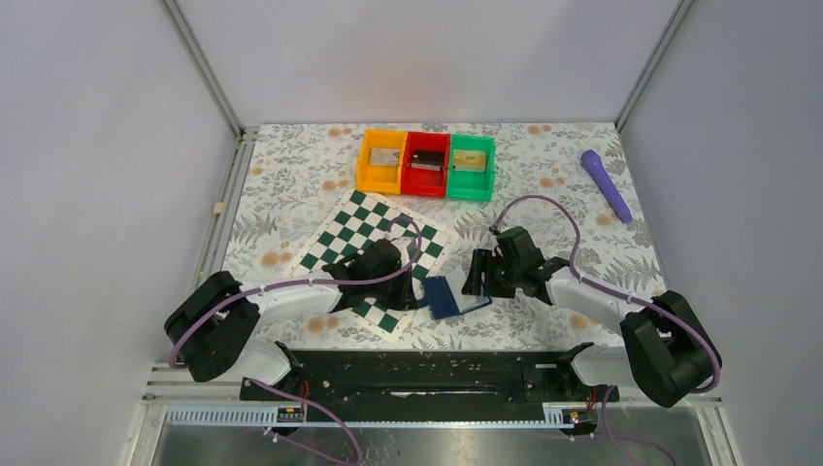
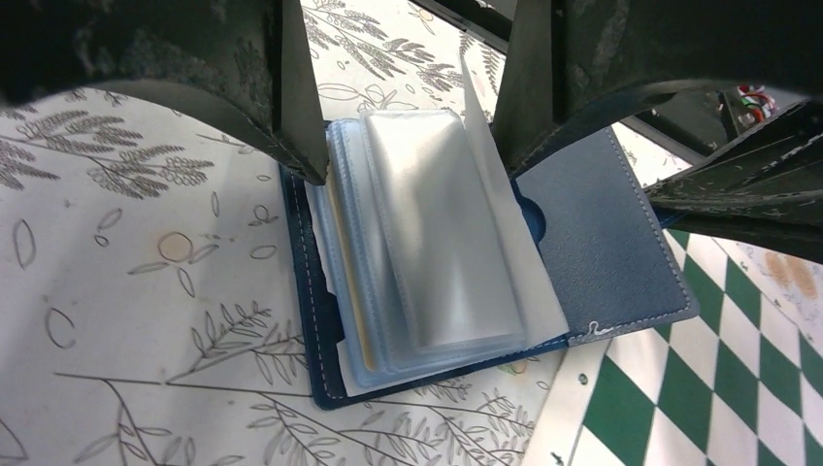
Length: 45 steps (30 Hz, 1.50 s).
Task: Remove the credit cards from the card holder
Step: Open the card holder at the center of the board.
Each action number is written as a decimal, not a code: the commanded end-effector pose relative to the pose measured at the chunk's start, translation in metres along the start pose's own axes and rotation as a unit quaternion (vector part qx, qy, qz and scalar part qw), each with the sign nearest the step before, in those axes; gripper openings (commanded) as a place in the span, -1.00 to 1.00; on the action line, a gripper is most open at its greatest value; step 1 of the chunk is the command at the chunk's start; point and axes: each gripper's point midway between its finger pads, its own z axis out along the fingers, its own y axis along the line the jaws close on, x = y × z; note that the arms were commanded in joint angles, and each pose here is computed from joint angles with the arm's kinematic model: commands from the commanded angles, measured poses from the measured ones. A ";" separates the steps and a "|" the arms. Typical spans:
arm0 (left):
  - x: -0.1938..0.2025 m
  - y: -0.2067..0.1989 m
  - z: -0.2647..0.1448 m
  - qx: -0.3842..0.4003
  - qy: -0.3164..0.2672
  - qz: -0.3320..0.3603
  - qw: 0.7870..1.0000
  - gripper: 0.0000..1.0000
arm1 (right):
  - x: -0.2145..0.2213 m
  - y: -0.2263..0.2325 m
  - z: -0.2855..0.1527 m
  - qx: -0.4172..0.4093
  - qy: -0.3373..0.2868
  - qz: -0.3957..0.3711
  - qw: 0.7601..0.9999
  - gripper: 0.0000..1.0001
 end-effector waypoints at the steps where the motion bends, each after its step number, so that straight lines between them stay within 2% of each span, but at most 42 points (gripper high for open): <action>1: -0.019 -0.013 -0.001 0.024 -0.028 0.012 0.999 -1.00 | -0.008 0.017 0.003 -0.040 -0.004 -0.001 0.999 0.35; 14: -0.017 -0.013 0.004 0.028 -0.023 0.011 0.999 -1.00 | -0.010 0.036 -0.022 -0.083 -0.021 0.004 0.996 0.26; 24: -0.018 -0.014 0.001 0.027 -0.022 0.016 0.999 -1.00 | -0.009 0.018 -0.020 -0.037 -0.025 -0.001 0.999 0.29; 34: -0.022 -0.017 0.002 0.029 -0.024 0.018 0.999 -1.00 | -0.007 0.059 -0.024 -0.158 -0.022 0.019 0.987 0.15; 39: -0.025 -0.022 0.004 0.037 -0.022 0.021 0.999 -1.00 | -0.003 0.058 -0.021 -0.162 -0.016 0.025 0.986 0.07; 45: -0.029 -0.031 0.007 0.055 -0.018 0.022 0.998 -1.00 | 0.001 0.058 -0.018 -0.170 -0.014 0.035 0.985 -0.11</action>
